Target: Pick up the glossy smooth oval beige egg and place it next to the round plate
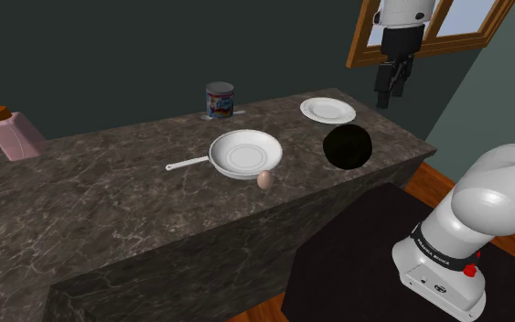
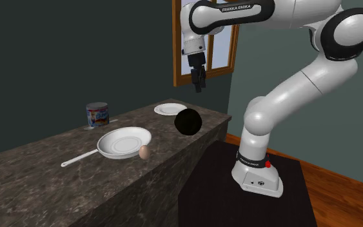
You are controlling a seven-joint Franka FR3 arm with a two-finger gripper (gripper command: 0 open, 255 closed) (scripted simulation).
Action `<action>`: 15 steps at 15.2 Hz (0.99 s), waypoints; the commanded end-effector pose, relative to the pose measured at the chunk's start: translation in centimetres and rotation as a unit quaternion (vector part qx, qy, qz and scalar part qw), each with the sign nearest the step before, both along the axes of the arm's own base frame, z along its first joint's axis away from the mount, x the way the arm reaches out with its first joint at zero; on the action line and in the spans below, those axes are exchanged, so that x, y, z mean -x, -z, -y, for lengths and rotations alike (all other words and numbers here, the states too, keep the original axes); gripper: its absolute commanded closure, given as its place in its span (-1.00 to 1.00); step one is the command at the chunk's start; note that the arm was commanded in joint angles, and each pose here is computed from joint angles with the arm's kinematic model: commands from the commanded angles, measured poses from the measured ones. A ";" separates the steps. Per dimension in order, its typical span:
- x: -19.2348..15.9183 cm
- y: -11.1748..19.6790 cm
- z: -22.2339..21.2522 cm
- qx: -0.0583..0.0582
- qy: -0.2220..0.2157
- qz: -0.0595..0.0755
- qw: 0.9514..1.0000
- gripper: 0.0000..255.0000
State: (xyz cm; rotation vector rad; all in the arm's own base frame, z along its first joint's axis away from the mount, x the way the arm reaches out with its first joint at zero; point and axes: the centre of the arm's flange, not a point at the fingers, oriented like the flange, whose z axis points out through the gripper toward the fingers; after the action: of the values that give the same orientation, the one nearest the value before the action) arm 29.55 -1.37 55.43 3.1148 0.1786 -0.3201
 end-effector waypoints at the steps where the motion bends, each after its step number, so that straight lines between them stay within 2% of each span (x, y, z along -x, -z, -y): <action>1: 0.0 0.0 0.0 0.000 0.000 0.000 1.000 -1.00; 15: -8.0 9.8 -13.4 -0.004 -0.001 -0.001 1.000 -1.00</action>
State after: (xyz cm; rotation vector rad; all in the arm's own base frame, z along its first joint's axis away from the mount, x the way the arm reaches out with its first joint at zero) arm 37.22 10.96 46.38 3.1197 0.1846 -0.3255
